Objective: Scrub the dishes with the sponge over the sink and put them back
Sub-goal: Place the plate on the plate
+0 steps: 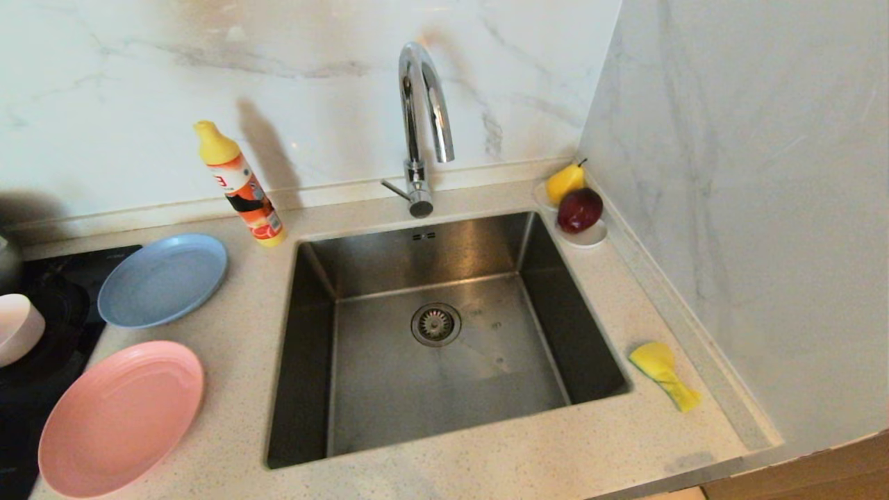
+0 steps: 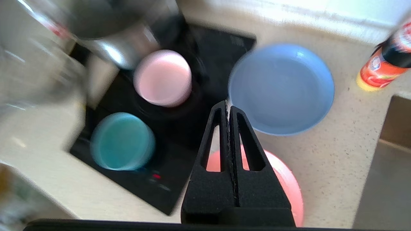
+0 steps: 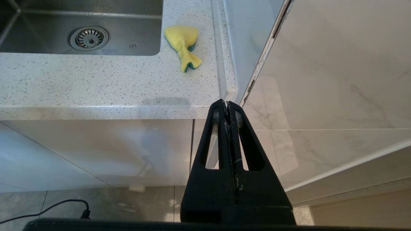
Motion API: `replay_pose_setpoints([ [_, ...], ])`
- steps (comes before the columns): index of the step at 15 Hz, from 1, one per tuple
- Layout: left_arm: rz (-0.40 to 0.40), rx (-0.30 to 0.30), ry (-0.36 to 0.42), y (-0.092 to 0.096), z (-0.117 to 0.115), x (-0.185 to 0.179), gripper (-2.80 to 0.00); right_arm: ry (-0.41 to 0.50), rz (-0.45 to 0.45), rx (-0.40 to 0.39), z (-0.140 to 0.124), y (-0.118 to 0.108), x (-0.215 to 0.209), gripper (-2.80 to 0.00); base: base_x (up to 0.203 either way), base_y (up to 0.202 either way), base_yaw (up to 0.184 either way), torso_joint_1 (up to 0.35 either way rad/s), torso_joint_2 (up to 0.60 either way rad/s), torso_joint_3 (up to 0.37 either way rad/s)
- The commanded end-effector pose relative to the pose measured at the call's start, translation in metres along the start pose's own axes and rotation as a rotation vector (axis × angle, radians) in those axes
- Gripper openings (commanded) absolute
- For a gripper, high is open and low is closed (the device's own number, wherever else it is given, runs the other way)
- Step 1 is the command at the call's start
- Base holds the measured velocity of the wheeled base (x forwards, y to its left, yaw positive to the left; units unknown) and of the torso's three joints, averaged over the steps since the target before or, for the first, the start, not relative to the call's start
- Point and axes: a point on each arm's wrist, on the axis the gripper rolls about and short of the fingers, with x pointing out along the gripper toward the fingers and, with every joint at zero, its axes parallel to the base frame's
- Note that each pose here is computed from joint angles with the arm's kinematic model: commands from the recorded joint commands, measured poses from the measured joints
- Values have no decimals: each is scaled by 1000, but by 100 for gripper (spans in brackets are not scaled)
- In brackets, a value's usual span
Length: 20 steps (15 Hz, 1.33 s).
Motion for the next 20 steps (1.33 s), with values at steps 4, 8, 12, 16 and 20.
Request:
replay_pose_setpoints([
  [4, -145, -204, 259, 33, -21, 105, -280, 0, 1, 0, 0, 0, 0, -280, 0, 0, 0, 0, 0, 0],
  [8, -140, -316, 378, 39, -44, 152, -280, 0, 1, -1, 0, 0, 0, -280, 0, 0, 0, 0, 0, 0],
  [12, -113, -412, 489, 39, -69, 187, 0, 0, 1, -1, 0, 0, 0, -280, 0, 0, 0, 0, 0, 0],
  [16, -81, -491, 571, 39, -92, 211, 0, 0, 1, 0, 0, 0, 0, -280, 0, 0, 0, 0, 0, 0],
  [20, -165, -589, 600, 36, -91, 212, 0, 0, 1, 0, 0, 0, 0, -280, 0, 0, 0, 0, 0, 0],
])
